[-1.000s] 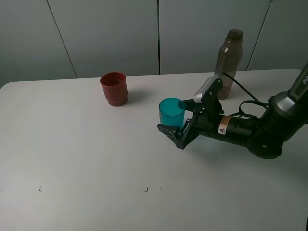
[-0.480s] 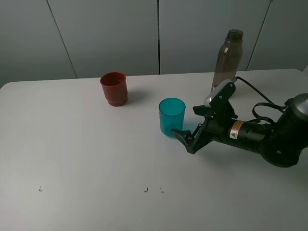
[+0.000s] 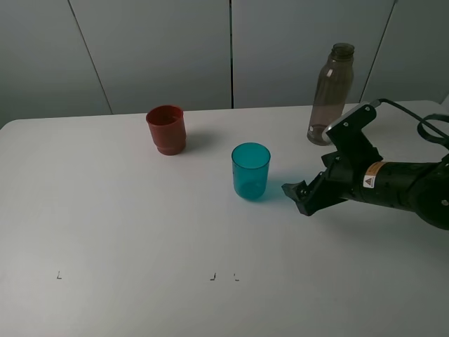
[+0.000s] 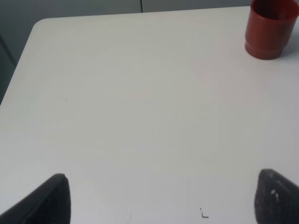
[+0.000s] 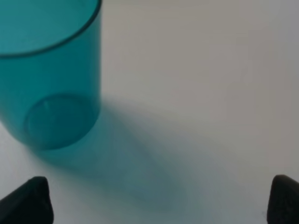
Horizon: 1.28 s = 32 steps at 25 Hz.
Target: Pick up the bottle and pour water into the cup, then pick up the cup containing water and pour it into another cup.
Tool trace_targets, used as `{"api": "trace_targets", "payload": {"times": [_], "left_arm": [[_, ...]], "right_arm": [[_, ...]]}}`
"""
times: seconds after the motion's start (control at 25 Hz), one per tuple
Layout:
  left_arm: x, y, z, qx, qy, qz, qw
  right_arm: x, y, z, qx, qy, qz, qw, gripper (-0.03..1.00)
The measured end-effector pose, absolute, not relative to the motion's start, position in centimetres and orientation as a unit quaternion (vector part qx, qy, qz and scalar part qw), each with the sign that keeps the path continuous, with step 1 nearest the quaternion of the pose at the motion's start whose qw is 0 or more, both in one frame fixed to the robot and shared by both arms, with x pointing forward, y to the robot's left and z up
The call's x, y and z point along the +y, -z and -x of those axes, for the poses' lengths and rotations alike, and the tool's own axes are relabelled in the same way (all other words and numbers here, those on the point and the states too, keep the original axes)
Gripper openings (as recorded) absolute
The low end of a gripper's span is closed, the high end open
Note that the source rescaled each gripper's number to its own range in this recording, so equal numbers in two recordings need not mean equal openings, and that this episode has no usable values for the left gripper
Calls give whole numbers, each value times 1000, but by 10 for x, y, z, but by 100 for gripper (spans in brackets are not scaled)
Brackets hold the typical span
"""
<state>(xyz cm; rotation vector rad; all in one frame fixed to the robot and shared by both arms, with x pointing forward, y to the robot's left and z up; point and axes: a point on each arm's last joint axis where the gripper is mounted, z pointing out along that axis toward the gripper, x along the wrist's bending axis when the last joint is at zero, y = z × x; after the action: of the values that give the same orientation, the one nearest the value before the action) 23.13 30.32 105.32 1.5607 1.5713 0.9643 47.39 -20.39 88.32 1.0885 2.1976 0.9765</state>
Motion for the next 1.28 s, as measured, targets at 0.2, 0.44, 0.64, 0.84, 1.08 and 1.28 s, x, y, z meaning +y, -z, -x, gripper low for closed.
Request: {"api": "trace_targets", "payload": {"times": [0.2, 0.44, 0.64, 0.84, 1.08, 1.28], "left_arm": [[303, -1053, -231, 608, -373, -604, 355], [303, -1053, -231, 608, -373, -604, 355], [303, -1053, -231, 608, -373, -604, 355], [303, -1053, -231, 608, -373, -604, 355], [303, -1053, -231, 608, -373, -604, 355], [303, -1053, -231, 608, -373, -604, 355]], "right_arm": [[-216, -939, -461, 773, -356, -450, 270, 100], [-236, -1031, -426, 741, -346, -510, 269, 100], [-256, -1083, -378, 721, -340, -537, 275, 100], [-279, -1094, -324, 704, -332, -561, 283, 100], [-297, -1094, -265, 680, -368, -572, 274, 100], [-308, -1089, -227, 654, -419, -566, 278, 100]]}}
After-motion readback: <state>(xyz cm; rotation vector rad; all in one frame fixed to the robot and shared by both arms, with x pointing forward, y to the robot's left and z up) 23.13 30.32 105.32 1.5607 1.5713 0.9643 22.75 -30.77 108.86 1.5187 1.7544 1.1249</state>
